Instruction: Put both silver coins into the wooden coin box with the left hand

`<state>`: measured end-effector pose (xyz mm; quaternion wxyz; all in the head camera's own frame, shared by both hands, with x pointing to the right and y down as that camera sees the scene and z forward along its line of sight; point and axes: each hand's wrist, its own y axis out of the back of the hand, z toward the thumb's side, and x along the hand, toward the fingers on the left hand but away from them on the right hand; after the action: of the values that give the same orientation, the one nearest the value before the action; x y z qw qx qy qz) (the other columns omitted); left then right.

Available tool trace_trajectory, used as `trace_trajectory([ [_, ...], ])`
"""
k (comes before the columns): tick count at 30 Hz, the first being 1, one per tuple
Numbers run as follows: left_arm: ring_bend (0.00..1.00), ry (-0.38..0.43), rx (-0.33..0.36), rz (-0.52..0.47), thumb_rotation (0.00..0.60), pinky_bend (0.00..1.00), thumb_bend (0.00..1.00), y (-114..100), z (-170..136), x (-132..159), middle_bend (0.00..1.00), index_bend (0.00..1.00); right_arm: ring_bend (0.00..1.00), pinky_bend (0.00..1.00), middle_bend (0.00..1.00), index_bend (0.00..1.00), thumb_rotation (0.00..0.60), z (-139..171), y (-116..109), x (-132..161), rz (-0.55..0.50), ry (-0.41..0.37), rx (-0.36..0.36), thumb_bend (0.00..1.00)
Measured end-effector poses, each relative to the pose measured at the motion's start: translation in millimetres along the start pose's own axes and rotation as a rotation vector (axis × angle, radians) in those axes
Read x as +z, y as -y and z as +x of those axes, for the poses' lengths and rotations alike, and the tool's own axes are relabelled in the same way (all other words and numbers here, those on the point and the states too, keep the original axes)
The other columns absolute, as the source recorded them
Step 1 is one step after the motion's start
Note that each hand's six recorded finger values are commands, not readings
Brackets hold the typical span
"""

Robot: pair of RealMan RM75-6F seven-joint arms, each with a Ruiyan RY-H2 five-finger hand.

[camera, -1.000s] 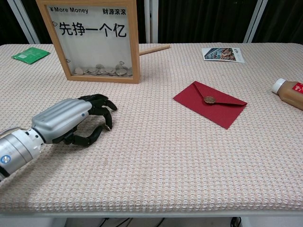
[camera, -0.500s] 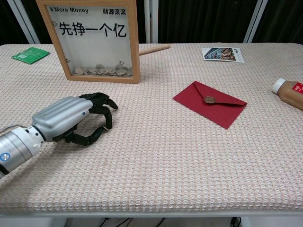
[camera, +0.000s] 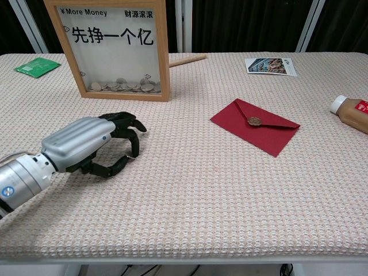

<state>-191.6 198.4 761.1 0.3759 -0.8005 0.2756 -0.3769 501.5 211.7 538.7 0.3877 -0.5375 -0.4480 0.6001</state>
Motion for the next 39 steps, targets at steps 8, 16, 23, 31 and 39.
trace_trajectory([
  [8, 0.04, 0.002, 0.011, -0.003, 0.600, 0.12, 0.28, -1.4, 0.0, 0.8, 0.14, 0.18, 0.00, 0.00, 0.00, 0.00, 0.600, -0.2, 1.9, -0.4, -0.003, 0.001, 0.007, 0.36],
  [16, 0.05, 0.001, 0.031, -0.012, 0.600, 0.12, 0.28, -3.0, 0.9, 2.2, 0.14, 0.28, 0.00, 0.00, 0.00, 0.00, 0.600, 0.1, 0.8, -1.2, -0.003, 0.001, 0.005, 0.36],
  [23, 0.05, -0.002, 0.040, -0.017, 0.600, 0.12, 0.28, -2.0, 3.5, 1.9, 0.15, 0.37, 0.00, 0.00, 0.00, 0.00, 0.600, 0.0, 0.9, -2.3, -0.003, 0.003, 0.007, 0.36],
  [31, 0.05, -0.011, 0.055, -0.013, 0.600, 0.12, 0.29, -5.1, 5.2, -0.4, 0.16, 0.43, 0.00, 0.00, 0.00, 0.00, 0.600, -0.6, 1.4, -2.8, -0.002, 0.003, 0.010, 0.36],
  [39, 0.05, -0.019, 0.057, -0.009, 0.600, 0.12, 0.32, -7.5, 4.9, -3.0, 0.17, 0.48, 0.00, 0.00, 0.00, 0.00, 0.600, -1.1, 2.2, -1.7, 0.001, 0.002, 0.014, 0.36],
])
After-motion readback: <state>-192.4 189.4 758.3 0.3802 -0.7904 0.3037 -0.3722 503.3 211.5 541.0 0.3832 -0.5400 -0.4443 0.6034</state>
